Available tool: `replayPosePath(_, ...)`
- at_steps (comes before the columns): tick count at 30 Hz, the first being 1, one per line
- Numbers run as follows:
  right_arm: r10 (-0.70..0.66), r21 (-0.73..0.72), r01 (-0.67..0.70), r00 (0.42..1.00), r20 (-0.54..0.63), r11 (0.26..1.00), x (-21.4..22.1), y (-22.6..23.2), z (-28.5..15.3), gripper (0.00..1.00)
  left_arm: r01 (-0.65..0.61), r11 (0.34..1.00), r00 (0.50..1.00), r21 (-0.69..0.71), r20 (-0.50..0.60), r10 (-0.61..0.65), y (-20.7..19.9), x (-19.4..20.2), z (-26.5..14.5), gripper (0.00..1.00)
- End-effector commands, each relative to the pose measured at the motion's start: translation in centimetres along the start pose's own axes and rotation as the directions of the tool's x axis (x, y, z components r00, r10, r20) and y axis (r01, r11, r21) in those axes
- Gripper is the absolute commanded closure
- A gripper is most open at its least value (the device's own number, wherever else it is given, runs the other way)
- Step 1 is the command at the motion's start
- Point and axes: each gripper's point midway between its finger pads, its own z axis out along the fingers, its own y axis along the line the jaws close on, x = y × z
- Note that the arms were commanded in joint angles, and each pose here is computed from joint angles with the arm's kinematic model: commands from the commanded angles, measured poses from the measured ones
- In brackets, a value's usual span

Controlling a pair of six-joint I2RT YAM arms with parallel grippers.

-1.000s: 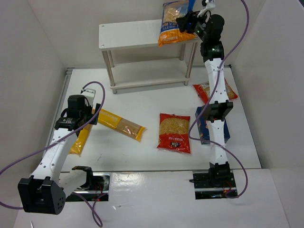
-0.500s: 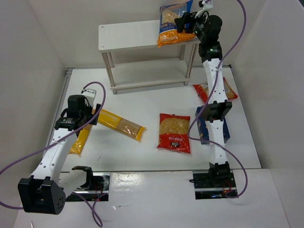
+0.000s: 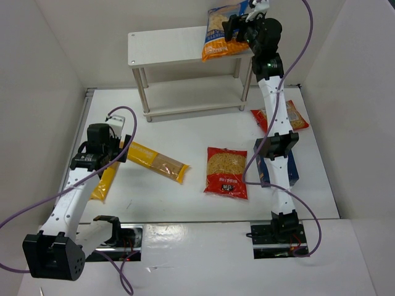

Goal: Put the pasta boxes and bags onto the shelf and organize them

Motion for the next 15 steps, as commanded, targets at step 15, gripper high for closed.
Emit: replayPosePath(15,-0.150,0.112,0.143,0.987,0.056,0.983,-6.7,-0.1,-2.2,0.02,-0.005,1.000,1.000,0.011,0.031,0.005,0.0,-0.5,-0.3,0.01)
